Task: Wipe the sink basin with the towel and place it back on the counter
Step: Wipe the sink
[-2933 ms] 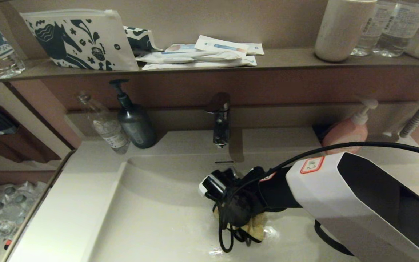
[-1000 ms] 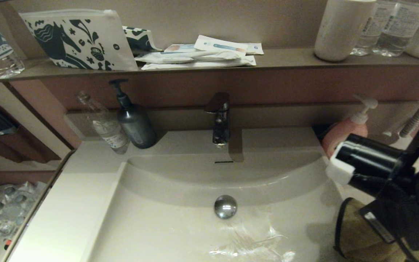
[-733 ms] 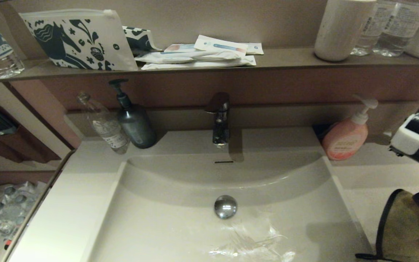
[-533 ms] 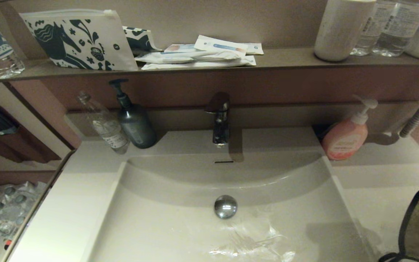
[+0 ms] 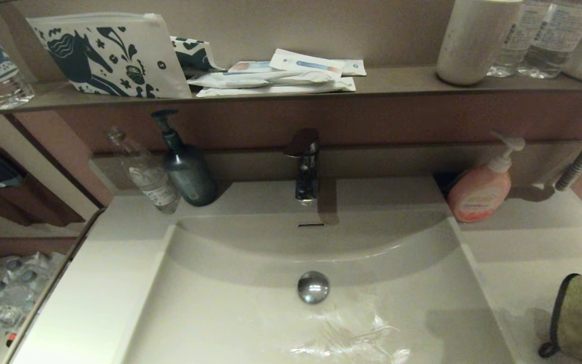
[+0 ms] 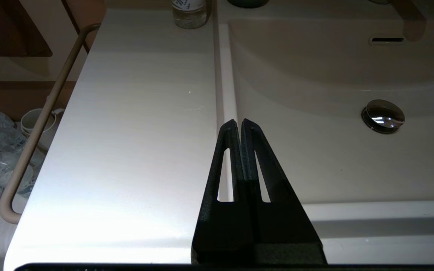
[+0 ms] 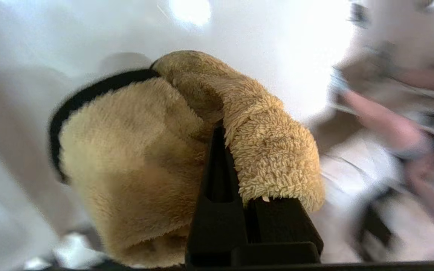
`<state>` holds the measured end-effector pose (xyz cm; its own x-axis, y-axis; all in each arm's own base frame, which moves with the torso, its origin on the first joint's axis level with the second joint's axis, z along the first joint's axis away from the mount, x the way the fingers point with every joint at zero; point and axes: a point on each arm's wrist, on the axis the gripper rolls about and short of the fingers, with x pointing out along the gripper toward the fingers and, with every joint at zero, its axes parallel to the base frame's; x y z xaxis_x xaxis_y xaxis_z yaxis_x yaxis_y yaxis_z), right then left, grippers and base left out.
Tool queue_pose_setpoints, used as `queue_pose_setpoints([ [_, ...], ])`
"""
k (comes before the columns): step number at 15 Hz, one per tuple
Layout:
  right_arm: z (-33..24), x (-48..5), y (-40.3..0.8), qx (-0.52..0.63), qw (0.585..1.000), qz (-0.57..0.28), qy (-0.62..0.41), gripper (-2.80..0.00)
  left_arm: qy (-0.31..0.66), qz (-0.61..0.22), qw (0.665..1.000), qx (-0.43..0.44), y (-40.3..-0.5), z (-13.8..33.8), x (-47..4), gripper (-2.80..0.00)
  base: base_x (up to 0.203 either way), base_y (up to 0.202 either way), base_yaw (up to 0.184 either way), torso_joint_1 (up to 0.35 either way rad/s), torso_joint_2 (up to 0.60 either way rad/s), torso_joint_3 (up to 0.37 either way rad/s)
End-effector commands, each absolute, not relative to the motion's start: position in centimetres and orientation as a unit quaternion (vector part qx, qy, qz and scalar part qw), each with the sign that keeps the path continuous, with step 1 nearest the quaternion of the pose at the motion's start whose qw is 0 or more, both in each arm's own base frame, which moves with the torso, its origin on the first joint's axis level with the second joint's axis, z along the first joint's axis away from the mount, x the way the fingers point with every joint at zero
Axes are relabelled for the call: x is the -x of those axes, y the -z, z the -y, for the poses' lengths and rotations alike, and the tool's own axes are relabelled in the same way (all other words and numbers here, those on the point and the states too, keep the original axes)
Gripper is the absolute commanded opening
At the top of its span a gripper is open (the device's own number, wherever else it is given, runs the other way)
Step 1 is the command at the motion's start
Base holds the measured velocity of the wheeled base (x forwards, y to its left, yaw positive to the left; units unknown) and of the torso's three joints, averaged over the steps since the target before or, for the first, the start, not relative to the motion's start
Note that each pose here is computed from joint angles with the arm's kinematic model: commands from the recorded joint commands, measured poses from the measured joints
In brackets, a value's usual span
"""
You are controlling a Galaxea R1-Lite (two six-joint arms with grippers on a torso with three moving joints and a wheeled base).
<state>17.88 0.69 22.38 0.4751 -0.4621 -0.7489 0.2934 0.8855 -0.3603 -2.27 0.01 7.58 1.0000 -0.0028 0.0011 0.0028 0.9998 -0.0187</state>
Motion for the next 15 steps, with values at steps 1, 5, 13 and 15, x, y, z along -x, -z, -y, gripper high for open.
queue_pose_setpoints([
  [1, -0.2, -18.5, -21.9, 0.053, 0.869, -0.452, 0.194, -2.80, 0.002, 0.000, 1.000, 0.009, -7.6, 0.0, 2.3, -2.80, 0.000, 0.000, 0.000, 0.000, 0.00, 0.000],
  [5, -0.1, -20.9, -18.8, 0.023, 0.894, -0.412, 0.175, -2.80, 0.001, 0.000, 1.000, 0.010, -7.6, 0.0, 2.3, -2.80, 0.000, 0.000, 0.000, 0.000, 0.00, 0.000],
  [13, 0.3, -22.6, -11.6, -0.011, 0.923, -0.365, 0.123, -2.80, 0.001, 0.000, 1.000, 0.009, -7.6, 0.0, 2.3, -2.80, 0.000, 0.000, 0.000, 0.000, 0.00, 0.000],
  [15, 1.1, -23.2, -10.6, -0.003, 0.922, -0.363, 0.133, -2.80, 0.002, 0.000, 1.000, 0.010, -7.6, 0.0, 2.3, -2.80, 0.000, 0.000, 0.000, 0.000, 0.00, 0.000],
])
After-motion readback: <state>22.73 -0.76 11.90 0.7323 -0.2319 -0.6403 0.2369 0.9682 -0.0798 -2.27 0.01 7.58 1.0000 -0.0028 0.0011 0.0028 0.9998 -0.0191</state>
